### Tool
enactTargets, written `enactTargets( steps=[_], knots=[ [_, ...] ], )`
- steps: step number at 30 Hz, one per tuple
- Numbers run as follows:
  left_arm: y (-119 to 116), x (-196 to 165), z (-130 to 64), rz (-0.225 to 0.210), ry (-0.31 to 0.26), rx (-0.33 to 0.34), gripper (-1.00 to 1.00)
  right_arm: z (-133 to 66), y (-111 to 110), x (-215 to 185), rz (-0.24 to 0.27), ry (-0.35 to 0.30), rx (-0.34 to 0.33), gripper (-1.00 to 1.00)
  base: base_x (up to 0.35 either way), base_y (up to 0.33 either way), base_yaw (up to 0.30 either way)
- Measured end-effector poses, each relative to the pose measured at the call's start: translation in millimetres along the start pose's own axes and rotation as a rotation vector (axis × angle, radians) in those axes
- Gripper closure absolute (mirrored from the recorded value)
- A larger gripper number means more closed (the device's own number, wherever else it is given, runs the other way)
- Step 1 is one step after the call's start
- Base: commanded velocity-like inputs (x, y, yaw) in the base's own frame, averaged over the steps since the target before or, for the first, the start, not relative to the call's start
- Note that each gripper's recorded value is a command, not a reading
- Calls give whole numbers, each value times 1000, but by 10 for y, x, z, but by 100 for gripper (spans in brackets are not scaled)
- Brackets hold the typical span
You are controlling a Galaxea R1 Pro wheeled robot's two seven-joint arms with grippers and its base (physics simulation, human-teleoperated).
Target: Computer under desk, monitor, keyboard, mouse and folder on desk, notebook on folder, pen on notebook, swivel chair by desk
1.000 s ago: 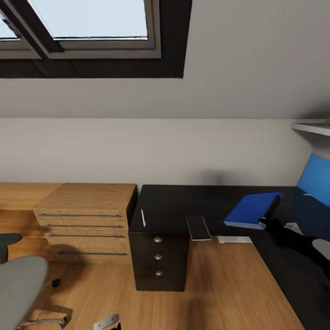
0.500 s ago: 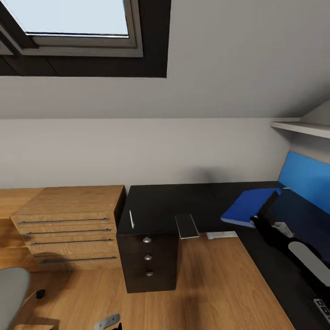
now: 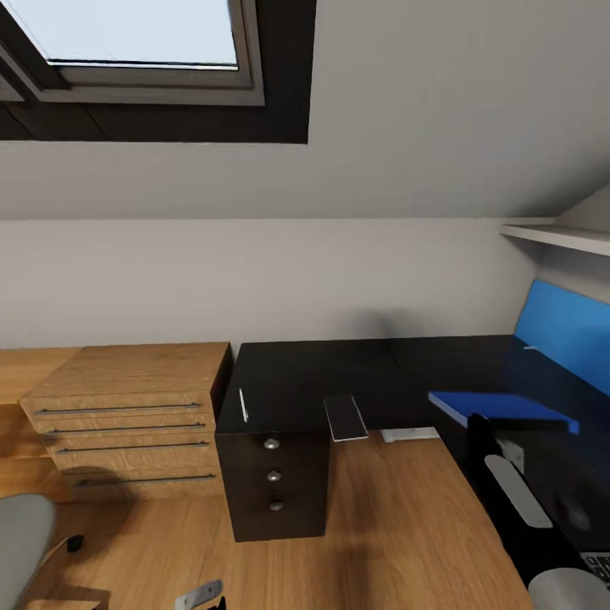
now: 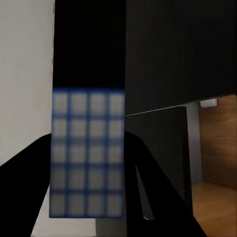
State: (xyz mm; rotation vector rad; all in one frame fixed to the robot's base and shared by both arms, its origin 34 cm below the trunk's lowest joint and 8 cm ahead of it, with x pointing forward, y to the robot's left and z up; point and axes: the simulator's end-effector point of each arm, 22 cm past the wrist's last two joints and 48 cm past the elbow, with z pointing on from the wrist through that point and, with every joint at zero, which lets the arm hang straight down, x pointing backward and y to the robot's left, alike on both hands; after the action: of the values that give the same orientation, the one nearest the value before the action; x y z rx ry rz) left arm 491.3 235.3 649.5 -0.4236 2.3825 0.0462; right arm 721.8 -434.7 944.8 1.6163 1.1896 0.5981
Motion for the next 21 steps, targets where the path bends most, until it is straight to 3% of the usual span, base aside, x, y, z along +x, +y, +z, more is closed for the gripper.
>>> enactTargets(
  steps=[2, 7, 14, 21],
  knots=[
    [-1, 0, 0, 0, 0, 0, -100, -4, -33, -6, 36, -10, 11, 100, 0, 0, 0],
    [-9, -5, -1, 1, -2, 2, -100, -9, -51, -3, 67, -14, 17, 100, 0, 0, 0],
    [-16, -1, -3, 1, -2, 3, -100, -10, -56, 4, 71, -12, 18, 100, 0, -9, 0],
    [-41, 8, -7, -1, 0, 5, -100, -6, -50, -22, 77, -17, 17, 100, 0, -207, 0]
  ],
)
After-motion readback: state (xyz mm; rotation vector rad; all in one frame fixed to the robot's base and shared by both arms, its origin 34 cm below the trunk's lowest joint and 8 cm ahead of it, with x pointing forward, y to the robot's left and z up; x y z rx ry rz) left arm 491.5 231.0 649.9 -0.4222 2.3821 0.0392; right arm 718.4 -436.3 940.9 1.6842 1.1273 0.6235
